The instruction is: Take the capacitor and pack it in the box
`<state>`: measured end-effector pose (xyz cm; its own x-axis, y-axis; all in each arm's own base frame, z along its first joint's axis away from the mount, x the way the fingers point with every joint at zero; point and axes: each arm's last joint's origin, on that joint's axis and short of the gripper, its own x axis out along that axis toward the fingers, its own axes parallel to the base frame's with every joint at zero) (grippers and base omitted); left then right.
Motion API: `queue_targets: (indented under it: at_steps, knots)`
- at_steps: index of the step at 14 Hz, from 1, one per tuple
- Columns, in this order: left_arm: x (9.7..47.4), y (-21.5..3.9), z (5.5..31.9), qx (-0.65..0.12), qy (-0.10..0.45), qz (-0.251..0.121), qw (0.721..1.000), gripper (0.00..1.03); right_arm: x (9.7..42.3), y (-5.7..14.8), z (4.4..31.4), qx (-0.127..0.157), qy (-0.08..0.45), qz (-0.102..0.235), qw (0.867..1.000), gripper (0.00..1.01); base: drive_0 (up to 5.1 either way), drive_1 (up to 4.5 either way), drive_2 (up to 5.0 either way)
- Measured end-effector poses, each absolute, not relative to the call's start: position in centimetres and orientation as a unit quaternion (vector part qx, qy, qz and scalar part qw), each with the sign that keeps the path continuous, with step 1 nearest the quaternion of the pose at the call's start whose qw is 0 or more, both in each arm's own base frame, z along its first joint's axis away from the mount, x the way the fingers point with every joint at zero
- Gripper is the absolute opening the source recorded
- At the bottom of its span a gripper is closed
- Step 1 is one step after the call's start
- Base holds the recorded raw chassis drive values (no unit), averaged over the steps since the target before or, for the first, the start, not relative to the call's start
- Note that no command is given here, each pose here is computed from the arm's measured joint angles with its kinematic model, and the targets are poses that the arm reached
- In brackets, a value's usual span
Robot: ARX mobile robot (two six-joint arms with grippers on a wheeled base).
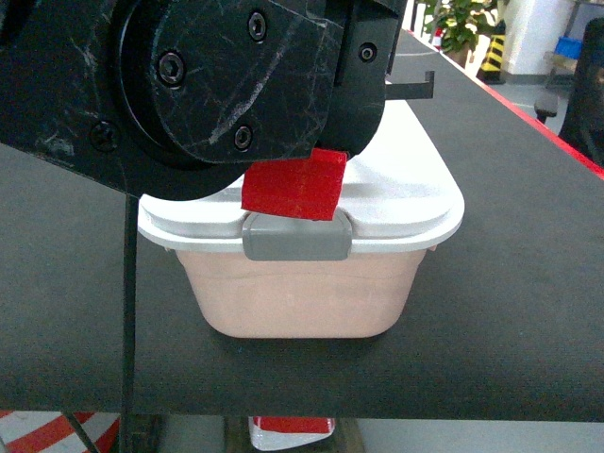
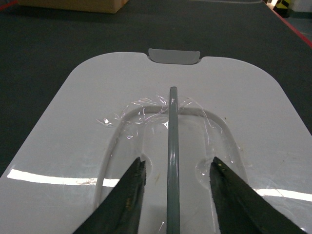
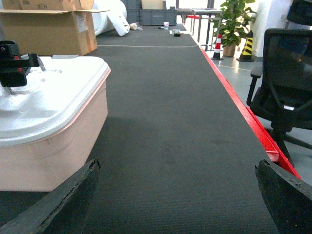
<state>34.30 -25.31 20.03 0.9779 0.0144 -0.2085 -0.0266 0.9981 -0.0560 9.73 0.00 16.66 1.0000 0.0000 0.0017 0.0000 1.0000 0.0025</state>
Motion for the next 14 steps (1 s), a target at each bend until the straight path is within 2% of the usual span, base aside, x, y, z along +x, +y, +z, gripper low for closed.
queue_targets:
  at_steps: [3,5,9,11,14]
  knots:
    - [34.8,-24.8,20.5,-0.034,0.083,0.015,0.996,0.74,9.7,0.0,16.7,0.001,-0.001,0.000,1.000,0.98,0.0,0.00,0.0]
    - [36.0,-23.0,21.4,-0.030,0.058,0.033,0.997,0.99,9.7,0.0,16.7,0.001,-0.001,0.000,1.000,0.98,0.0,0.00,0.0]
    - [39.0,-16.5,25.5,-0.054,-0.034,0.090,0.994,0.98,9.7,0.0,16.7,0.001,-0.001,0.000,1.000,0.98,0.0,0.00,0.0]
    - [38.1,-12.6,26.3,-0.069,-0.047,0.118,0.990,0.98,9.7,0.0,16.7,0.001,-0.001,0.000,1.000,0.98,0.0,0.00,0.0]
    - [34.0,-2.2,25.5,-0.077,-0.063,0.208,0.973,0.98,9.7,0.0,16.7,0.001,-0.001,0.000,1.000,0.98,0.0,0.00,0.0]
